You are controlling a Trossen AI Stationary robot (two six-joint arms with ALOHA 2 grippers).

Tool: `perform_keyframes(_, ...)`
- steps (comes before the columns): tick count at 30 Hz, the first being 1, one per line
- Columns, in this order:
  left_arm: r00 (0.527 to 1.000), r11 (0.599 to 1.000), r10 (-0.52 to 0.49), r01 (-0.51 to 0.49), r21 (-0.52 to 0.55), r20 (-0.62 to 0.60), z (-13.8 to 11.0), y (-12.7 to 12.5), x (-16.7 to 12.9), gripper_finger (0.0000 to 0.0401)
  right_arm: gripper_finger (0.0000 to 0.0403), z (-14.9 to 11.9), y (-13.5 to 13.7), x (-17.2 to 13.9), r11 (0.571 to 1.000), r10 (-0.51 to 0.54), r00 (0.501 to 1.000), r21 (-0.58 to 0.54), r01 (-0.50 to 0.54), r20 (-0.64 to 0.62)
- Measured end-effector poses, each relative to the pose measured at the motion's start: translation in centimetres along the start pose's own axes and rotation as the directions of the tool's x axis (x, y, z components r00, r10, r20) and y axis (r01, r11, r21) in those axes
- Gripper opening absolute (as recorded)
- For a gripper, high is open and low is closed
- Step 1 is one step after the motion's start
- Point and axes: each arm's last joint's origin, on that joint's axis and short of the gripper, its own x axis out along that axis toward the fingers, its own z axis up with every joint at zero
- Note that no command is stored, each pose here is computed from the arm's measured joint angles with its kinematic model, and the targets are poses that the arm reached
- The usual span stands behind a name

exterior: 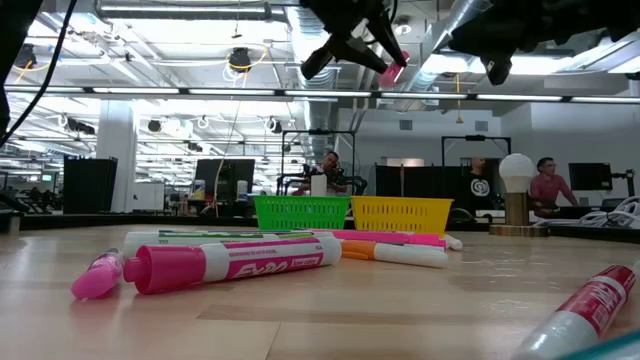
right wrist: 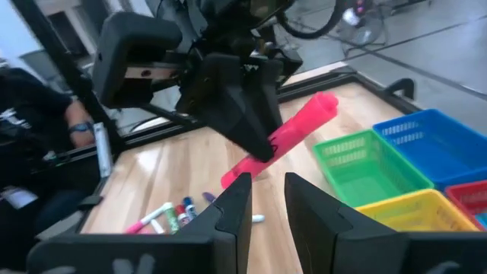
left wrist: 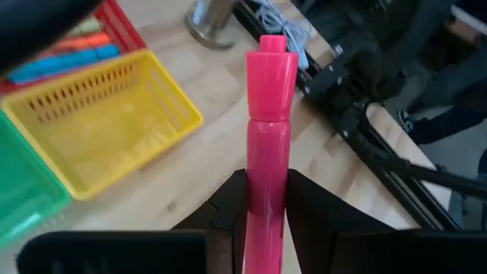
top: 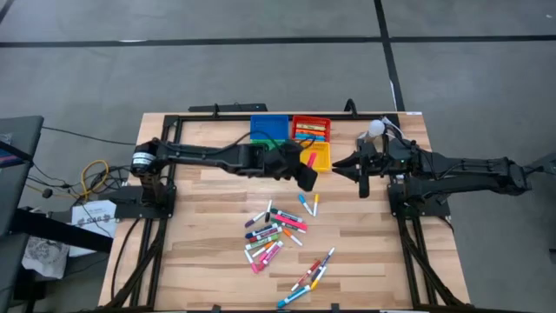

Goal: Pick & Place Markers
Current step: Put the pink marker in the red bin

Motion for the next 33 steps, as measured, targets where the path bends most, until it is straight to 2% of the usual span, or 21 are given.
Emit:
perform_keyframes(6,0.997,0.998,-0.061,0.061,0.014,0.045,2.2,1.3,0.6,0.0076,0.0070,0.0,0.0,0.0,1.000,0.000,1.000,-0.001,0.000,0.000)
perform_keyframes(11,0.986,0.991,-0.136,0.136,0.012,0.098,3.8,1.7,0.8,0.0076,0.0070,0.0,-0.1,0.0,0.999,-0.041,0.999,0.007,0.041,0.008)
perform_keyframes(18,0.972,0.980,-0.200,0.196,0.044,0.122,4.5,1.7,0.8,0.0076,0.0070,0.1,-0.1,0.0,0.999,-0.040,0.999,0.010,0.040,0.013)
perform_keyframes(24,0.958,0.970,-0.241,0.233,0.065,0.153,4.8,1.4,0.7,0.0076,0.0079,0.1,-0.1,0.0,0.996,-0.040,0.999,0.081,0.038,0.012)
perform_keyframes(28,0.947,0.958,-0.286,0.278,0.074,0.148,4.8,0.9,0.5,0.0076,0.0117,0.2,-0.1,0.0,0.992,-0.036,0.999,0.123,0.033,0.022)
perform_keyframes(33,0.939,0.952,-0.304,0.295,0.076,0.159,4.8,0.7,0.5,0.0076,0.0214,0.4,0.0,0.0,0.982,-0.010,0.999,0.189,0.000,0.048)
